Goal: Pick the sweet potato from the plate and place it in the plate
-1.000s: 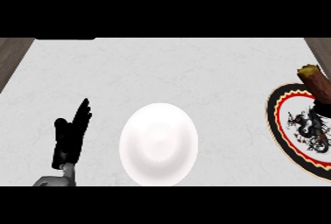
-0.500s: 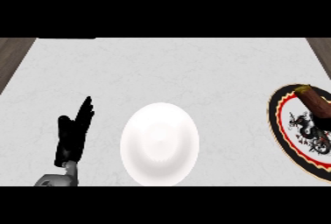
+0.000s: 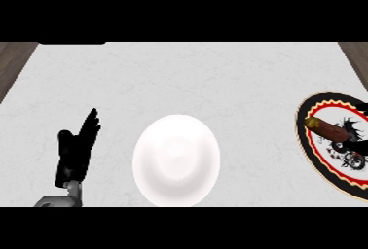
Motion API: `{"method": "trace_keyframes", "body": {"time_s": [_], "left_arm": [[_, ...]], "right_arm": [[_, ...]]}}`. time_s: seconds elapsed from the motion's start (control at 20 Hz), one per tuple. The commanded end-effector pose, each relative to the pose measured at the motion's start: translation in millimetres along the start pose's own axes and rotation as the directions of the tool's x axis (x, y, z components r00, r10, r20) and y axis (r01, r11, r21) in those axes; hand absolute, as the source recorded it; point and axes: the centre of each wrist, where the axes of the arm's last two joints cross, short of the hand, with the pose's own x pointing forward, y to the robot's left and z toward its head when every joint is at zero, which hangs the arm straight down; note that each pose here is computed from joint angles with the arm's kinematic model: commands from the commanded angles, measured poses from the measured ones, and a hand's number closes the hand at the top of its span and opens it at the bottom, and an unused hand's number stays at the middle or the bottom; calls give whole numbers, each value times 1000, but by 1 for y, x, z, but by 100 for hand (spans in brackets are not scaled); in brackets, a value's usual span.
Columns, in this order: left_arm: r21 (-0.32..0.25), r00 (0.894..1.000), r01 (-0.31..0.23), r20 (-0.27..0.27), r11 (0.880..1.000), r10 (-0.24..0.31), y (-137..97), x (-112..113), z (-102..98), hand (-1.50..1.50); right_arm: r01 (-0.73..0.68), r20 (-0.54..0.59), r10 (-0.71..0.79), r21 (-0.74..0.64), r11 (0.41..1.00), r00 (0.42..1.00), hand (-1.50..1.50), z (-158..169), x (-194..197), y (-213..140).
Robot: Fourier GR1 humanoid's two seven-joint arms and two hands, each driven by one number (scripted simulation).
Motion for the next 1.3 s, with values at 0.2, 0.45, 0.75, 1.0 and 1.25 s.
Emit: {"method": "trace_keyframes", "body": {"time_s": [0.2, 0.45, 0.75, 1.0, 1.25], "left_arm": [[23, 1000, -2, -8, 1000, 3, 6, 4, 0, 0], [14, 1000, -15, -14, 1000, 15, 9, -7, 4, 0], [-4, 1000, -4, 6, 1000, 4, 9, -5, -1, 0], [0, 1000, -14, -5, 1000, 14, -3, -17, 9, 0], [-4, 1000, -2, -11, 1000, 2, 17, 0, -4, 0]], "right_arm": [[506, 264, -460, -144, 850, 848, -150, 8, -11, -31], [623, 253, -582, -124, 773, 773, -150, 26, -54, -33], [655, 287, -617, -54, 754, 733, -150, 32, -66, -5], [647, 297, -608, -47, 761, 736, -150, 42, -89, -4], [613, 314, -567, -66, 787, 761, -150, 34, -69, -8]]}}
